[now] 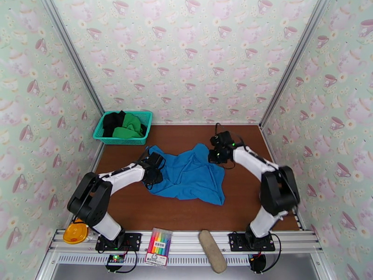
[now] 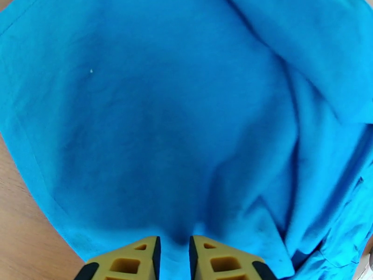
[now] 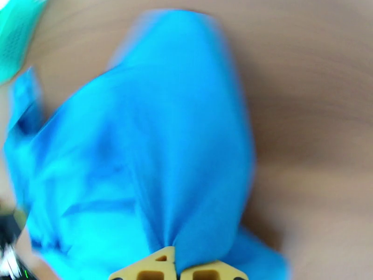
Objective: Fold and stack the mixed laundry pile
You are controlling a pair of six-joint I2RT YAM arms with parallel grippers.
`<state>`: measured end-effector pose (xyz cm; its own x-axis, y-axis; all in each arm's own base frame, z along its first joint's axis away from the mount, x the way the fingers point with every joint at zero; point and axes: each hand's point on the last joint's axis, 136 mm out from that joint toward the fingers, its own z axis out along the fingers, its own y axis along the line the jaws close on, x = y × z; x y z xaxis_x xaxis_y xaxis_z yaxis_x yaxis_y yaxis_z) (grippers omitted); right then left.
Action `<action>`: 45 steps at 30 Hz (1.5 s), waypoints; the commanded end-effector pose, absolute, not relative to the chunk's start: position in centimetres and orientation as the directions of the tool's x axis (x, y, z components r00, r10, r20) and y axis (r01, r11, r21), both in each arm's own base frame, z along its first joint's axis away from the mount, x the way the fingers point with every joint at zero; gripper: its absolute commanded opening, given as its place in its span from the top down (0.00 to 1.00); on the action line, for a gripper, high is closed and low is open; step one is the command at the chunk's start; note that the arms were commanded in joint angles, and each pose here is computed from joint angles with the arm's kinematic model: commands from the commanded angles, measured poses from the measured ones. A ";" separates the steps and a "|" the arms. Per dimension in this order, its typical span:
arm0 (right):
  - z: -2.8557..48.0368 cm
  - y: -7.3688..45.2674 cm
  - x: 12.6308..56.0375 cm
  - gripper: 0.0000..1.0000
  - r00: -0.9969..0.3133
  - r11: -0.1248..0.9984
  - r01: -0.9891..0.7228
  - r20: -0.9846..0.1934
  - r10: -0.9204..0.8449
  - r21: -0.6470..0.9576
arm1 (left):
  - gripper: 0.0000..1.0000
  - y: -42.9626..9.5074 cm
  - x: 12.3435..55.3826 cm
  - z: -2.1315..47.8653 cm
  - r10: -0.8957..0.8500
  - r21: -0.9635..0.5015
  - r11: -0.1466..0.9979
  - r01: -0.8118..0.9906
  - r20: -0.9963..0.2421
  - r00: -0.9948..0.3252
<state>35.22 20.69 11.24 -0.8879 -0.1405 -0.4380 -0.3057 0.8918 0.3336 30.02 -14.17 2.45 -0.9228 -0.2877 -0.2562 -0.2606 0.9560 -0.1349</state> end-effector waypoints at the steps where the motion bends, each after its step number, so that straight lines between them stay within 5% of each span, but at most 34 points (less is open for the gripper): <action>1: 7.6 24.3 30.6 0.82 -0.900 0.859 -0.364 -0.372 -0.226 0.360 | 0.77 -14.5 30.3 1.7 -0.283 -0.143 0.956 -0.254 -0.240 -0.929; 7: 4.1 26.3 26.2 0.57 -0.921 0.872 -0.354 -0.289 -0.261 0.339 | 0.78 -14.7 30.6 1.5 -0.280 -0.146 0.957 -0.251 -0.233 -0.931; 14: 10.2 20.9 27.2 0.37 -0.913 0.961 -0.196 -0.394 -0.106 0.195 | 0.78 -14.5 30.7 2.3 -0.279 -0.137 0.958 -0.252 -0.247 -0.928; 19: 12.4 16.8 29.9 0.31 -0.887 0.959 -0.011 -0.446 0.122 0.285 | 0.78 -14.6 31.0 2.6 -0.276 -0.140 0.959 -0.247 -0.252 -0.928; 31: 6.0 17.0 40.5 0.38 -0.917 0.915 0.053 -0.343 0.203 0.400 | 0.81 -14.6 31.1 3.1 -0.269 -0.143 0.961 -0.238 -0.266 -0.926; 39: 7.2 21.1 43.2 0.99 -0.918 0.852 -0.036 -0.355 0.178 0.522 | 0.83 -14.1 30.9 3.7 -0.267 -0.129 0.962 -0.240 -0.277 -0.923; 45: 11.3 24.5 41.4 1.00 -0.900 0.877 -0.161 -0.433 0.058 0.453 | 0.84 -14.1 30.7 3.7 -0.274 -0.137 0.960 -0.244 -0.283 -0.919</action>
